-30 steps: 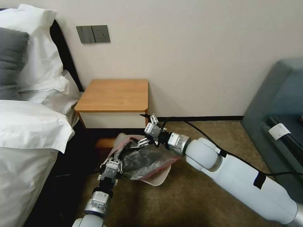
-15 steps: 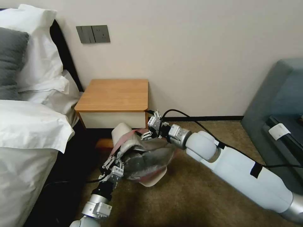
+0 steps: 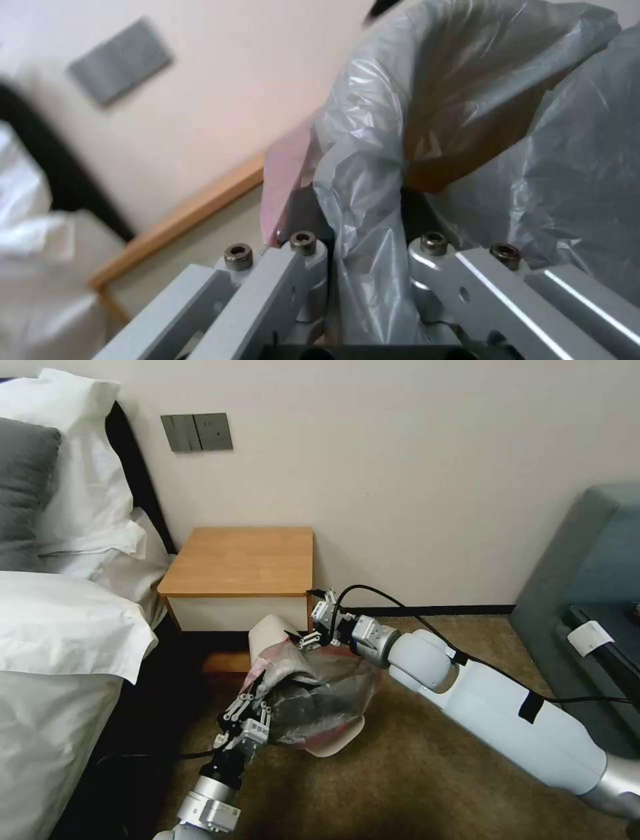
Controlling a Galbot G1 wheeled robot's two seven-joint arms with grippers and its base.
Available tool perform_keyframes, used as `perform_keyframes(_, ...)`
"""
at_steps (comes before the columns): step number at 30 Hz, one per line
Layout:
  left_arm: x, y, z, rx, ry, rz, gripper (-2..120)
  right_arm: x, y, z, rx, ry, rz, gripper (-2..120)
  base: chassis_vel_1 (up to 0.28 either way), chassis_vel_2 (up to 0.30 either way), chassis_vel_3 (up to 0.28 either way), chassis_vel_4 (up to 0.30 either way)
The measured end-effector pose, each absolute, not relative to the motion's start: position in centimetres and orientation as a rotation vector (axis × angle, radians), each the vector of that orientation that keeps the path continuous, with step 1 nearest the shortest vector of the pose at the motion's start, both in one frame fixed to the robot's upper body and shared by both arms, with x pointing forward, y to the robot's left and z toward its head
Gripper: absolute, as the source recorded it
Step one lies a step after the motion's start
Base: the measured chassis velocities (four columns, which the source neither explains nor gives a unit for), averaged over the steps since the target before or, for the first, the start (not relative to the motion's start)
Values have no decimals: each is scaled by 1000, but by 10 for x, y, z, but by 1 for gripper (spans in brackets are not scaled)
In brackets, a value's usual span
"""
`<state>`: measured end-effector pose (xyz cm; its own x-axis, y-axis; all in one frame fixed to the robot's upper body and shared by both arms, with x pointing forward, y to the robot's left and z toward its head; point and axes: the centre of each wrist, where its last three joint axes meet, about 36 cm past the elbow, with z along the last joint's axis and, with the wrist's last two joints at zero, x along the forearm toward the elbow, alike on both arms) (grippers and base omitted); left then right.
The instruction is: Pick up the garbage bag from the table and place it over the trash can.
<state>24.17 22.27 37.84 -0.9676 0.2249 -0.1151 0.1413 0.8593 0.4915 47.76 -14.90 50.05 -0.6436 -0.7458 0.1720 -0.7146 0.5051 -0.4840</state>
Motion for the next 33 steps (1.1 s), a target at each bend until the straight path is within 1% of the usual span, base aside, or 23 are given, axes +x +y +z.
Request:
perform_keyframes(3, 248, 232, 381, 172, 2946, 643, 11, 455, -159, 515, -1226, 2671, -754, 100, 0, 0, 0, 0)
perform_keyframes(4, 248, 232, 381, 172, 2946, 643, 11, 455, -159, 515, -1226, 2671, -754, 100, 0, 0, 0, 0)
perform_keyframes(7, 252, 239, 383, 60, 3052, 535, 11, 424, -167, 527, -1101, 2781, -610, 100, 0, 0, 0, 0)
perform_keyframes(8, 252, 239, 383, 60, 3052, 535, 11, 424, -167, 527, -1101, 2781, -610, 100, 0, 0, 0, 0)
perform_keyframes(9, 253, 240, 385, 26, 3084, 482, 11, 414, -167, 530, -1072, 2850, -518, 100, 0, 0, 0, 0)
perform_keyframes(11, 255, 240, 391, -39, 3145, 322, 11, 390, -165, 535, -1027, 3013, -208, 100, 0, 0, 0, 0)
perform_keyframes(12, 255, 240, 391, -39, 3145, 322, 11, 390, -165, 535, -1027, 3013, -208, 100, 0, 0, 0, 0)
perform_keyframes(13, 255, 240, 393, -55, 3159, 269, 11, 385, -164, 536, -1017, 3044, -127, 100, 0, 0, 0, 0)
perform_keyframes(14, 256, 238, 398, -81, 3181, 154, 11, 374, -162, 535, -986, 3105, 67, 100, 0, 0, 0, 0)
perform_keyframes(15, 256, 238, 400, -91, 3187, 107, 11, 370, -161, 534, -972, 3126, 142, 100, 0, 0, 0, 0)
perform_keyframes(16, 256, 238, 400, -91, 3187, 107, 11, 370, -161, 534, -972, 3126, 142, 100, 0, 0, 0, 0)
perform_keyframes(17, 256, 238, 403, -102, 3190, 61, 11, 366, -160, 532, -955, 3142, 231, 100, 0, 0, 0, 0)
perform_keyframes(20, 256, 241, 411, -128, 3186, -15, 11, 356, -152, 530, -861, 3207, 588, 100, 0, 0, 0, 0)
perform_keyframes(21, 256, 241, 411, -128, 3186, -15, 11, 356, -152, 530, -861, 3207, 588, 100, 0, 0, 0, 0)
perform_keyframes(23, 257, 240, 414, -135, 3178, -30, 11, 356, -146, 528, -795, 3248, 694, 100, 0, 0, 0, 0)
perform_keyframes(30, 257, 238, 419, -133, 3165, -45, 11, 368, -132, 519, -721, 3312, 768, 100, 0, 0, 0, 0)
perform_keyframes(33, 256, 237, 422, -131, 3158, -49, 11, 376, -123, 516, -722, 3313, 851, 100, 0, 0, 0, 0)
